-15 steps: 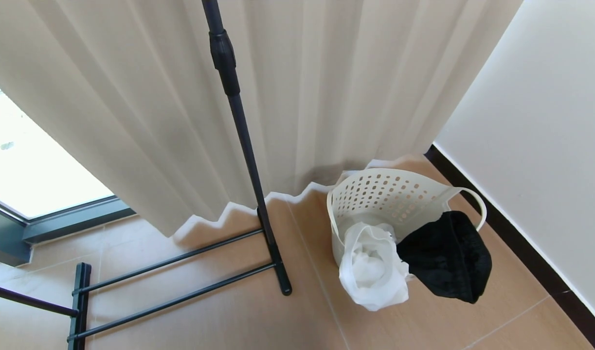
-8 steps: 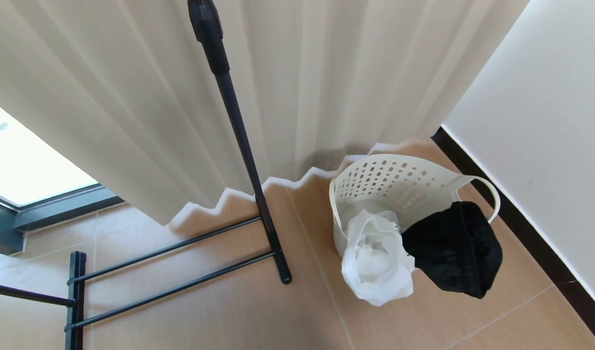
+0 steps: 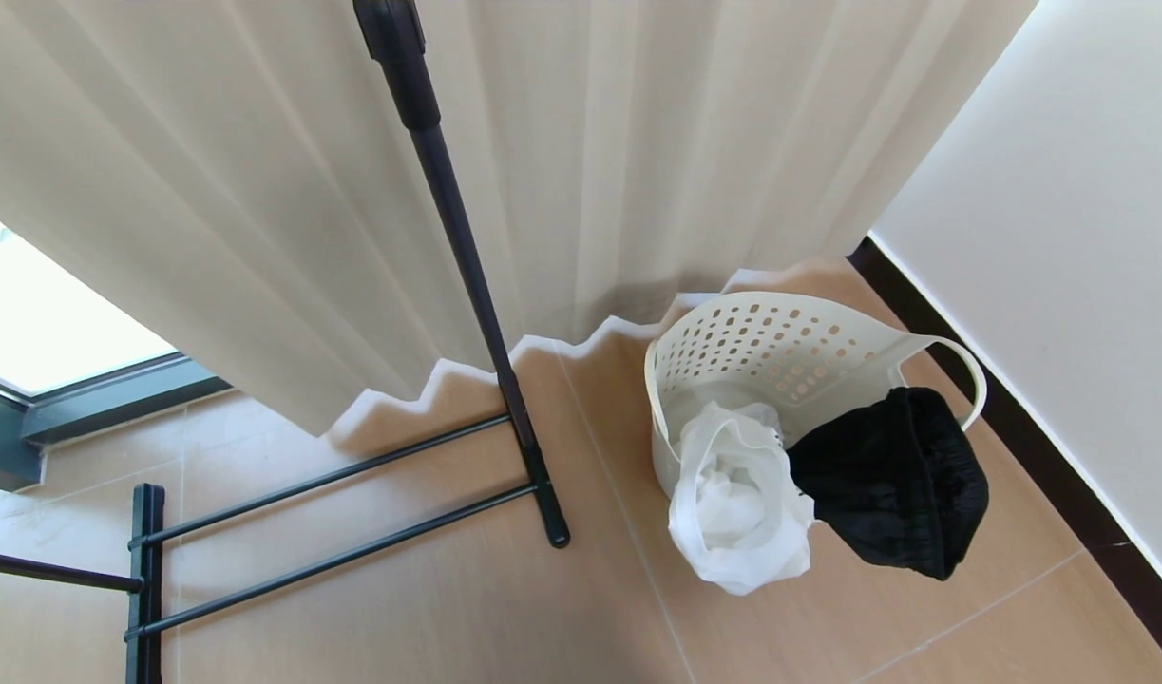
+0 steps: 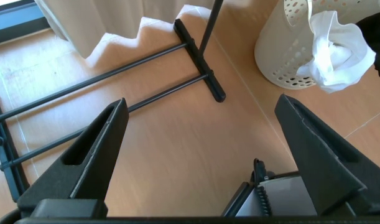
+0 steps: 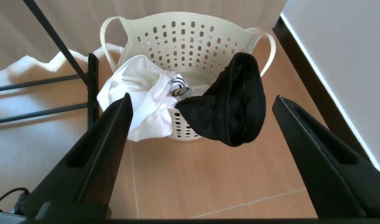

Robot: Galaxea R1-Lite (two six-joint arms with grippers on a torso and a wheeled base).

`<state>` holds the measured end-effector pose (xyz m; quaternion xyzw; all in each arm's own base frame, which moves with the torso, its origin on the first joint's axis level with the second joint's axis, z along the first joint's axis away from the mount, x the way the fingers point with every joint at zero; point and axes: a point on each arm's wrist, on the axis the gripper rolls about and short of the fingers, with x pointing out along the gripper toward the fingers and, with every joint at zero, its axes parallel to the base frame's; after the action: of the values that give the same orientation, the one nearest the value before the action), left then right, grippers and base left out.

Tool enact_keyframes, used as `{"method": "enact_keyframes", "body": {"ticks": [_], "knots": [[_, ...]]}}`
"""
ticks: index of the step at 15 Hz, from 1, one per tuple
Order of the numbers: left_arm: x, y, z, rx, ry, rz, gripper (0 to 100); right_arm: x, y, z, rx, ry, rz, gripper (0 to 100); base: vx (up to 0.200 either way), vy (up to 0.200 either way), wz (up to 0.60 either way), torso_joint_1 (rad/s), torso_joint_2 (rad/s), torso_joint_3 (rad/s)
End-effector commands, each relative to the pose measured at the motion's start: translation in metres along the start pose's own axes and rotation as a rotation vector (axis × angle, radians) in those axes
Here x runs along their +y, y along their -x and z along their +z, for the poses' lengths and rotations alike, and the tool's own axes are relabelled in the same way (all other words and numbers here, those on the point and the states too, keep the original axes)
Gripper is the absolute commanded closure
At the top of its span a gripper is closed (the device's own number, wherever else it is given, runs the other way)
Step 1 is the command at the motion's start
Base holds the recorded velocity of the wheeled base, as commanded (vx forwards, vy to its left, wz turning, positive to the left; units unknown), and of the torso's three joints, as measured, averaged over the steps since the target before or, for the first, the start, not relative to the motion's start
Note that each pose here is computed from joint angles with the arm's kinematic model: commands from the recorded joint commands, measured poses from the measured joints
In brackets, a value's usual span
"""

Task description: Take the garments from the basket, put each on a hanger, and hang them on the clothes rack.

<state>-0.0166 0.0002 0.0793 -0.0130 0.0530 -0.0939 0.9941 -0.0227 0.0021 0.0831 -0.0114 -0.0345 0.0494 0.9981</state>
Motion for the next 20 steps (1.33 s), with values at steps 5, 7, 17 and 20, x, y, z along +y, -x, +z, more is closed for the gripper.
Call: {"method": "enact_keyframes", "body": {"ticks": [5,7,17,20], "knots": [[0.000,0.000,0.000,-0.001,0.001,0.001,0,0.000,0.000,0.000,0.001,0.000,0.000,0,0.000,0.000,0.00,0.001,0.00,-0.035],[0.000,0.000,0.000,-0.001,0.001,0.001,0,0.000,0.000,0.000,0.001,0.000,0.000,0,0.000,0.000,0.00,0.000,0.00,0.000],[0.000,0.000,0.000,-0.001,0.007,0.003,0,0.000,0.000,-0.001,0.010,0.039,0.005,0,0.000,0.000,0.00,0.001,0.00,-0.017],[0.000,0.000,0.000,-0.001,0.003,0.003,0,-0.002,-0.011,0.000,0.143,0.025,0.101,0,0.000,0.000,0.00,0.000,0.00,0.000]]}}
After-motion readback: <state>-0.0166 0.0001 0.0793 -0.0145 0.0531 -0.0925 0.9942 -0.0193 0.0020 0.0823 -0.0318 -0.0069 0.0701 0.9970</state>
